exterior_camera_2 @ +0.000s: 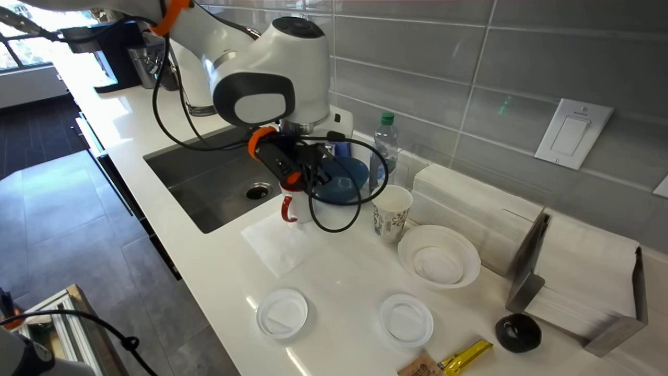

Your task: Put the mug in the sink, then turn the faucet to the right

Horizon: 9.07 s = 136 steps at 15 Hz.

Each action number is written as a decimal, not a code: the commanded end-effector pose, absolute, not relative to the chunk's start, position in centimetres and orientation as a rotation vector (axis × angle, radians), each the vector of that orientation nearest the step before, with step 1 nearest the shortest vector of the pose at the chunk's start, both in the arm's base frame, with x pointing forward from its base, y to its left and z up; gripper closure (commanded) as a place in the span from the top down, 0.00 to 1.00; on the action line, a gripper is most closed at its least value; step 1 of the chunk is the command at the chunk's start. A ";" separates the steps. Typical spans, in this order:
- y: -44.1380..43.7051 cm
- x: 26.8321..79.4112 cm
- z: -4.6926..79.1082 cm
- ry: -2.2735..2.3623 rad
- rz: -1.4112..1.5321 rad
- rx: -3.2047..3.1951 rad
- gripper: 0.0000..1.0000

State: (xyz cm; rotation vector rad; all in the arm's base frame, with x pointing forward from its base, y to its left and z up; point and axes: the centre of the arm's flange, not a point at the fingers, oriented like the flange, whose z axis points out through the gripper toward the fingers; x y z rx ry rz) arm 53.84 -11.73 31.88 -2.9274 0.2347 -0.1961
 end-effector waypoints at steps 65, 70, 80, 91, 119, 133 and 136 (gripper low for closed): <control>15.4 63.1 24.9 0.279 -0.237 -2.920 0.02; 15.1 63.2 23.7 0.236 -0.182 -2.916 0.08; 16.0 63.6 19.7 0.631 -0.290 -2.832 0.02; 17.7 62.5 16.6 0.865 -0.236 -2.809 0.02; 19.0 61.2 15.0 0.831 -0.125 -2.859 0.34; 20.5 58.8 23.3 0.621 -0.192 -2.831 1.00; 22.0 57.4 26.5 0.385 -0.191 -2.862 1.00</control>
